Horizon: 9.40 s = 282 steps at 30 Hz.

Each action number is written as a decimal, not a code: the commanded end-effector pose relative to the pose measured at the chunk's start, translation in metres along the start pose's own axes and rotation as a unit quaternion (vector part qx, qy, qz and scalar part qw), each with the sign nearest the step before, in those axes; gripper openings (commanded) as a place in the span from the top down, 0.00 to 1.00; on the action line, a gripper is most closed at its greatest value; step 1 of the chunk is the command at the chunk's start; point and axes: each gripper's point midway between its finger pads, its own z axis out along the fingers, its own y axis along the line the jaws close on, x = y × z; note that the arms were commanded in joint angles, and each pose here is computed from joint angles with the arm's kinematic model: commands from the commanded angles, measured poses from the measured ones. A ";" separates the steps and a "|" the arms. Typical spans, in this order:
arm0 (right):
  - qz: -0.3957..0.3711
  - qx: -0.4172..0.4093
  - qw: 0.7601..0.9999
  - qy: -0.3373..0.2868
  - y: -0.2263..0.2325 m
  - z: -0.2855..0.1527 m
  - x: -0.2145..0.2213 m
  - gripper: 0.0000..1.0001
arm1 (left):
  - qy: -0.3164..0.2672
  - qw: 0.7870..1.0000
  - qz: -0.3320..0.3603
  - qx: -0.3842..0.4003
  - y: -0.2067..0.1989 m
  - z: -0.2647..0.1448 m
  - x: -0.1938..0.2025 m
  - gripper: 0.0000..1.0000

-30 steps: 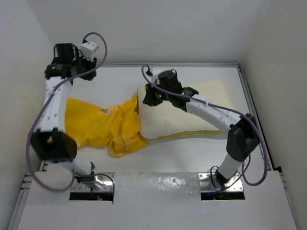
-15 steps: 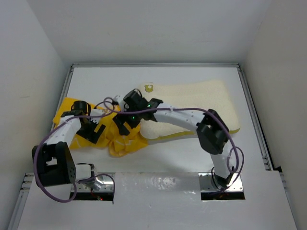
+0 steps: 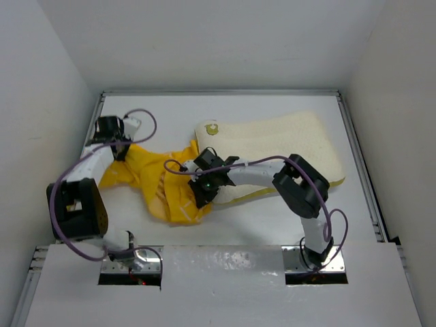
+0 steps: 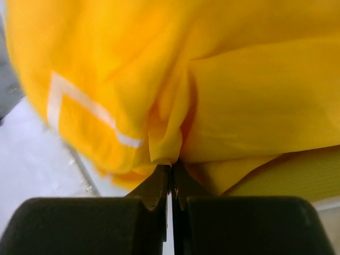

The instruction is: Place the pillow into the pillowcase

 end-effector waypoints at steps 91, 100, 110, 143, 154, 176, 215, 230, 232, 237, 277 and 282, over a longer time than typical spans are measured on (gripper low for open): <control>0.030 -0.065 0.874 -0.481 -0.034 -0.116 -0.287 1.00 | -0.140 0.961 0.092 0.219 -0.135 -0.088 -0.120 1.00; -0.011 -0.161 0.870 -0.465 0.018 -0.117 -0.225 1.00 | -0.197 0.969 -0.013 0.152 -0.105 -0.072 -0.180 1.00; 0.074 -0.161 0.846 -0.503 0.001 -0.105 -0.268 1.00 | -0.187 0.926 0.029 0.326 -0.164 -0.105 -0.142 0.99; -0.366 0.114 0.898 -0.216 0.031 -0.116 -0.117 0.01 | -0.113 0.988 -0.008 0.107 -0.045 -0.016 -0.038 0.43; -0.424 0.111 0.892 -0.108 0.049 -0.054 -0.062 0.01 | -0.158 0.974 -0.022 0.162 -0.072 0.017 -0.072 0.39; -0.184 0.104 0.949 -0.233 -0.015 -0.064 -0.157 1.00 | -0.131 0.970 -0.007 0.203 -0.078 0.002 -0.068 1.00; 0.162 0.138 0.889 -0.406 -0.108 -0.068 -0.240 1.00 | -0.200 0.889 0.011 0.412 -0.140 -0.145 -0.148 1.00; 0.017 0.077 0.916 -0.393 -0.062 -0.125 -0.228 0.05 | -0.190 0.944 -0.049 0.266 -0.055 -0.128 -0.168 0.04; 0.014 0.085 0.912 -0.400 -0.080 -0.146 -0.238 0.26 | -0.225 0.946 -0.056 0.227 -0.036 -0.136 -0.189 0.07; 0.045 0.145 0.910 -0.386 -0.136 -0.183 -0.253 0.78 | -0.166 0.968 -0.086 0.167 -0.029 -0.068 -0.203 0.67; 0.018 0.195 0.942 -0.271 -0.055 -0.261 -0.008 0.01 | -0.164 0.943 0.116 0.266 -0.157 -0.014 -0.215 0.76; 0.023 0.138 0.958 -0.249 -0.091 -0.212 -0.087 0.01 | -0.181 0.950 0.123 0.223 -0.162 -0.016 -0.242 0.38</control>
